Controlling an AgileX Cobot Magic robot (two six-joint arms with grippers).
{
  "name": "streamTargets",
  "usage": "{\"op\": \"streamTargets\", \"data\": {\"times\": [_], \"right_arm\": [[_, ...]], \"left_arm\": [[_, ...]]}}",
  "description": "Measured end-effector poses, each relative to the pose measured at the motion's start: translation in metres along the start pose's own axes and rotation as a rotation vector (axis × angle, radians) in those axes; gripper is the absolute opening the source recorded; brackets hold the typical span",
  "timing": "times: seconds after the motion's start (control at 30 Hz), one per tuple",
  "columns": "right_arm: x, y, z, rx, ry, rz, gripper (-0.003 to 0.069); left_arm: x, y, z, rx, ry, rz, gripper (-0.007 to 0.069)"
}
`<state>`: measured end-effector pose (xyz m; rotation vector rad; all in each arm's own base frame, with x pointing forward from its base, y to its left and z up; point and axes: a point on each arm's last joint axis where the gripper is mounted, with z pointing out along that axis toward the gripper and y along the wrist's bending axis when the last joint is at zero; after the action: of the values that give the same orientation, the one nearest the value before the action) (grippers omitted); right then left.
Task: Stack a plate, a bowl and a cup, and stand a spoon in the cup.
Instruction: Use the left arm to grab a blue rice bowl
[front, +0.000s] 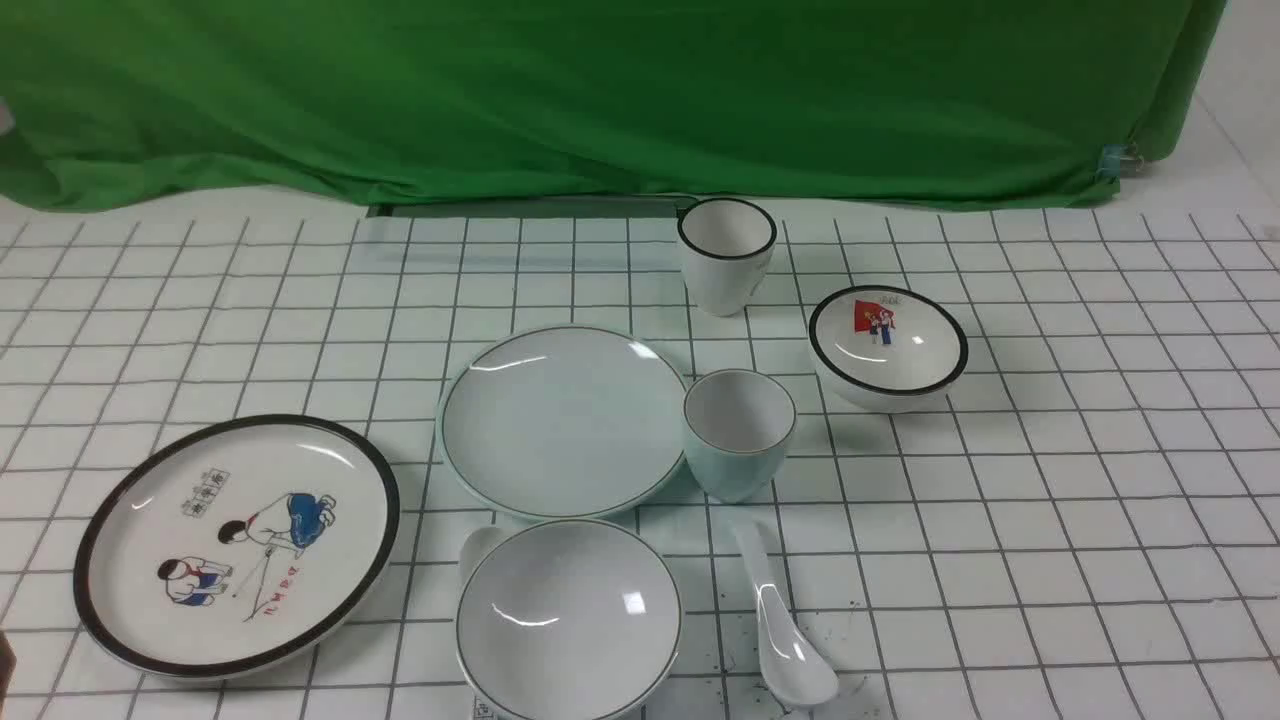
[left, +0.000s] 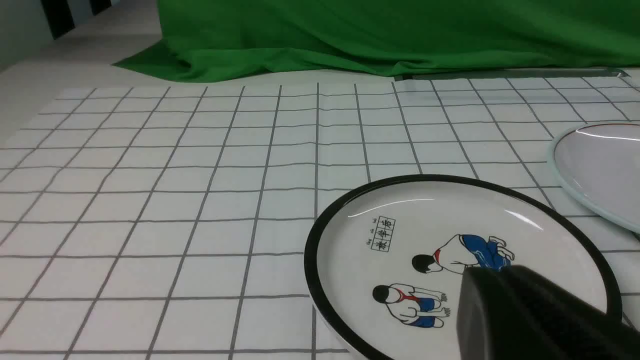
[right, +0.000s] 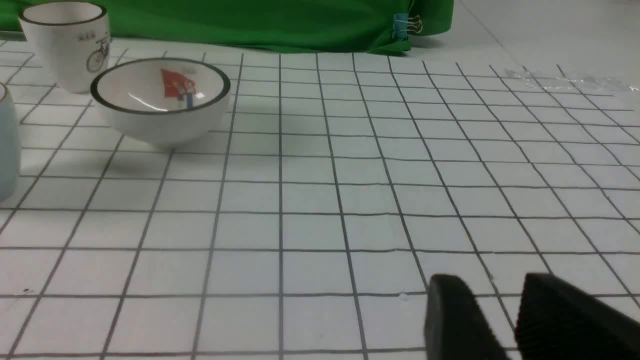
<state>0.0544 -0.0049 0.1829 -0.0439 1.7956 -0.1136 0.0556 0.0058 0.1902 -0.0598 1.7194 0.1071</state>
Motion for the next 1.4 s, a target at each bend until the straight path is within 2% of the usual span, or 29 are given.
{"op": "streamTargets", "data": {"times": [0.5, 0.73, 0.97, 1.1, 1.17, 1.2, 1.23, 1.27, 1.3, 1.33, 1.37, 1.4], "right_arm": [[0.0, 0.0, 0.0, 0.0, 0.0, 0.0, 0.0238], [0.0, 0.0, 0.0, 0.0, 0.0, 0.0, 0.0238], [0.0, 0.0, 0.0, 0.0, 0.0, 0.0, 0.0238], [0.0, 0.0, 0.0, 0.0, 0.0, 0.0, 0.0238], [0.0, 0.0, 0.0, 0.0, 0.0, 0.0, 0.0238], [0.0, 0.0, 0.0, -0.003, 0.0, 0.011, 0.0238], [0.0, 0.0, 0.0, -0.004, 0.0, 0.017, 0.0238], [0.0, 0.002, 0.0, -0.114, -0.012, 0.088, 0.0238], [0.0, 0.003, 0.0, -0.033, 0.002, 0.202, 0.0238], [0.0, 0.006, 0.0, -0.062, 0.008, 0.398, 0.0238], [-0.001, 0.007, 0.0, -0.079, 0.016, 0.564, 0.0238], [-0.001, 0.007, 0.0, -0.081, 0.016, 0.577, 0.0238]], "left_arm": [[0.0, 0.0, 0.0, 0.0, 0.0, 0.0, -0.0029], [0.0, 0.001, 0.0, -0.012, -0.001, 0.052, -0.0029], [-0.004, 0.0, 0.0, -0.001, -0.039, -0.006, -0.0029], [-0.005, -0.001, 0.0, 0.014, -0.053, -0.1, -0.0029], [-0.006, -0.002, 0.0, 0.034, -0.066, -0.257, -0.0029], [-0.008, -0.003, 0.0, 0.052, -0.08, -0.406, -0.0029], [-0.008, -0.003, 0.0, 0.052, -0.083, -0.418, -0.0029], [-0.011, -0.004, -0.001, 0.082, -0.102, -0.667, -0.0029], [-0.012, -0.004, -0.001, 0.103, -0.107, -0.846, -0.0029], [-0.014, -0.005, -0.001, 0.126, -0.11, -1.041, -0.0029], [-0.014, -0.005, -0.001, 0.139, -0.108, -1.15, -0.0029], [-0.014, -0.005, -0.001, 0.143, -0.107, -1.18, -0.0029]]}}
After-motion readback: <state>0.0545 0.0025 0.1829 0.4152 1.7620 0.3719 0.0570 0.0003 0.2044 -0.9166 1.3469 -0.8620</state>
